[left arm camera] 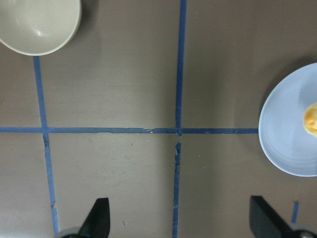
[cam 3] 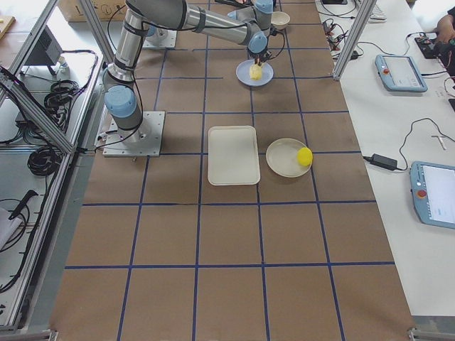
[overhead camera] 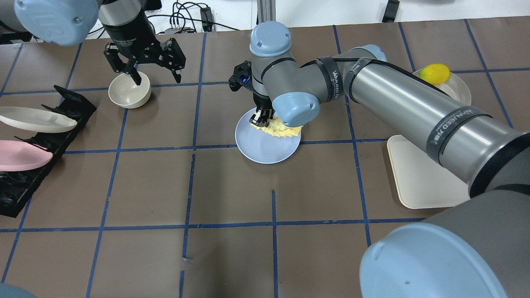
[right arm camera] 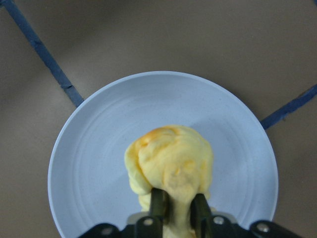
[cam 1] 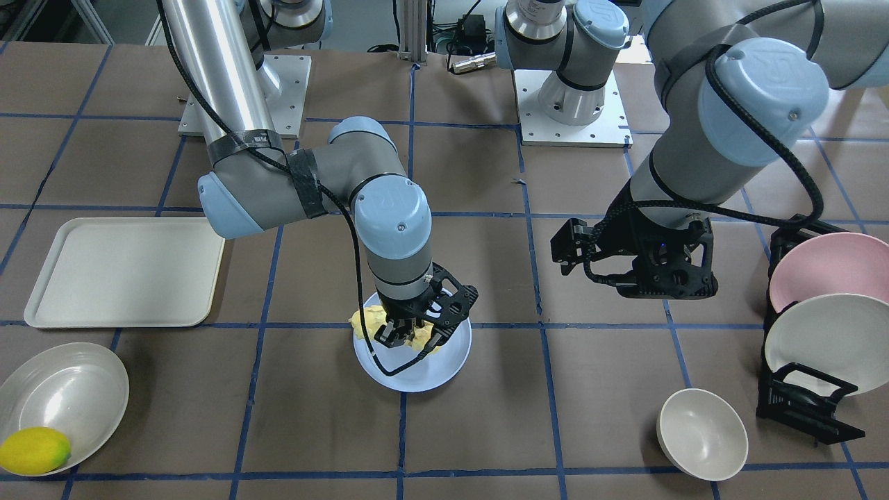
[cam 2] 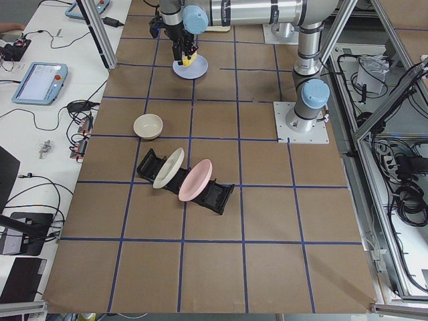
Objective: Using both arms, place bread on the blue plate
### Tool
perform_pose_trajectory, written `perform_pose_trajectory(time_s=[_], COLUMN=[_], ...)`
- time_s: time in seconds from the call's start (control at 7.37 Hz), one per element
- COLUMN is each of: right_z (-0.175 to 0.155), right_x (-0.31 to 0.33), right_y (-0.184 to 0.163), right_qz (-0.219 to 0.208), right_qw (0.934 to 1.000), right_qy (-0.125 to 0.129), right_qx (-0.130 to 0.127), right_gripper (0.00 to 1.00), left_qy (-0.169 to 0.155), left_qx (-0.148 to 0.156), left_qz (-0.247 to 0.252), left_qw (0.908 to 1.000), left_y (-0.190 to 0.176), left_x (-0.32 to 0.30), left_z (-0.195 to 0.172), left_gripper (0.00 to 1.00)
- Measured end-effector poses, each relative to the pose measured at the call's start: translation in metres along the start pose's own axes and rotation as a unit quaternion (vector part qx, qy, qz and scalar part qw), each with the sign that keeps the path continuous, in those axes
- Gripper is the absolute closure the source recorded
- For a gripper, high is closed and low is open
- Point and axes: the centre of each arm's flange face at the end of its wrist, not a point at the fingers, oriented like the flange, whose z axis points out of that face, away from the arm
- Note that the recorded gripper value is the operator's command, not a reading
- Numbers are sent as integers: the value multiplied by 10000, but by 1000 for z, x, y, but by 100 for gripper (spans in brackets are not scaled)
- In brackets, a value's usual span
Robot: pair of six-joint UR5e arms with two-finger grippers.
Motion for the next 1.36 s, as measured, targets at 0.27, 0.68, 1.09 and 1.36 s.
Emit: perform_pose_trajectory(time_s=[0.27, 0.68, 1.09, 1.36], right_z=[-2, -34, -130, -183], right_x=[1, 23, 91, 129], right_y=[-2, 12, 98, 178], right_qz=[-8, -49, 267, 797], right_qw=[9999, 9994, 9993, 9967], right_qy=[105, 250, 255, 41], right_qx=[97, 215, 108, -179], right_gripper=[0, 0, 0, 0], left_qy=[-2, 23, 36, 50], left_qx=[86, 176, 333, 322], left_qz=[20, 7, 23, 29], left_qw=[10000, 9998, 9994, 9995], left_y=[3, 5, 13, 13], left_x=[5, 9, 12, 13], left_z=[-8, -18, -43, -45], left_gripper=[0, 0, 0, 0])
